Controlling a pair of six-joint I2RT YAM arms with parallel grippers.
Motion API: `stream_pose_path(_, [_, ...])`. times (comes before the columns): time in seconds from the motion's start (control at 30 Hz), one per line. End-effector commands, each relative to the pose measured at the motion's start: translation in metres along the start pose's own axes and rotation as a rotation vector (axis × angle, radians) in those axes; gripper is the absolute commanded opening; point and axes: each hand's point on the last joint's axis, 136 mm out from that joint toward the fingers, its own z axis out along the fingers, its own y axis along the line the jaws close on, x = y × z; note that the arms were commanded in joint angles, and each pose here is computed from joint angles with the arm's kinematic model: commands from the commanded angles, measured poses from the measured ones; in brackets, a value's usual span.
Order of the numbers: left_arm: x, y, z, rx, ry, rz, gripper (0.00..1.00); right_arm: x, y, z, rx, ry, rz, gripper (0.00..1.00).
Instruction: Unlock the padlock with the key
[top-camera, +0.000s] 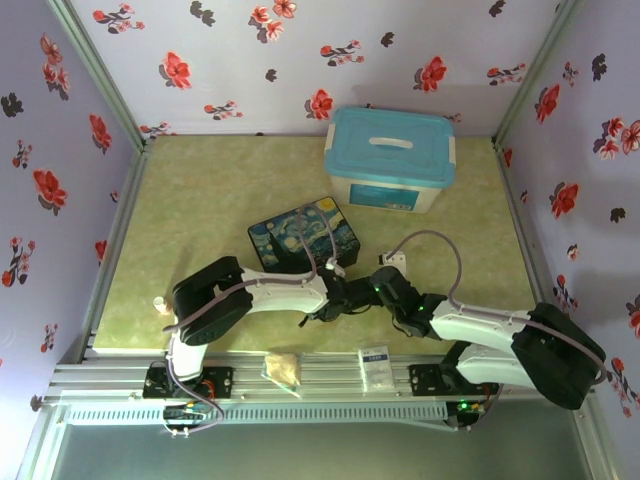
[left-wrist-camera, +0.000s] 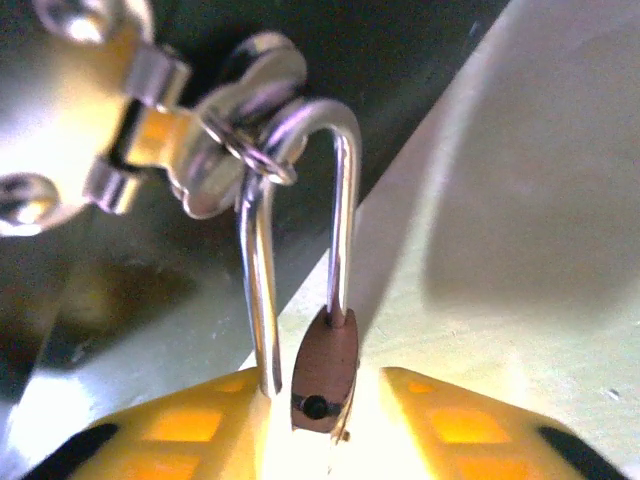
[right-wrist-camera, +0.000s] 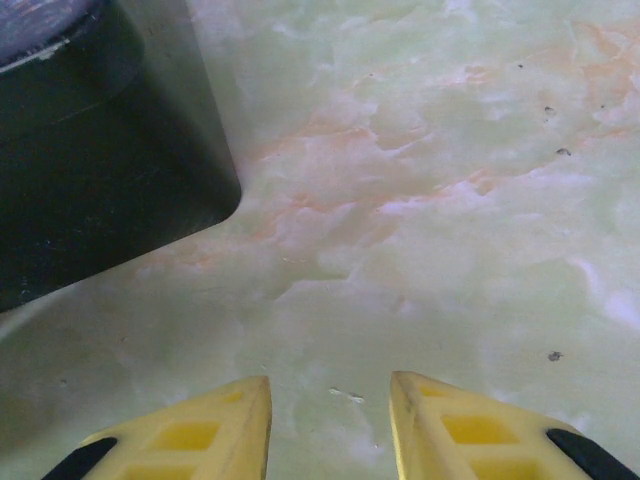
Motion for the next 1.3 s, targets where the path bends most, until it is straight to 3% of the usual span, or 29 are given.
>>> stream_pose_path(0.0, [-0.004,-0.006,-0.009,0.047,-0.005,-0.016,0.37,-0.009,-0.002,0.000,0.024,-0.027,0.023,0.36])
stream_pose_path(0.23, [-0.015,-0.016,-0.030,0.207,-0.063,-0.093,0.44,-0.014,0.004,-0.006,-0.011,-0.026,0.042,0.37])
stream_pose_path(0.47, [-0.035,0.037,-0.063,0.346,-0.189,-0.292,0.54,-0.014,0.053,-0.013,-0.211,0.077,0.107,0.47])
stream_pose_path(0.57, [-0.035,0.062,-0.062,0.415,-0.212,-0.409,0.60,-0.018,0.068,-0.014,-0.221,0.084,0.106,0.51])
stream_pose_path(0.8, [-0.020,0.102,-0.045,0.447,-0.228,-0.580,0.61,-0.004,0.123,0.000,-0.299,0.150,0.157,0.52])
stream_pose_path(0.93, [-0.011,0.105,-0.039,0.447,-0.225,-0.610,0.61,0.012,0.149,0.010,-0.298,0.184,0.117,0.51])
stream_pose_path(1.27, [-0.002,0.098,-0.028,0.451,-0.203,-0.604,0.61,0.030,0.164,0.024,-0.304,0.223,0.099,0.51])
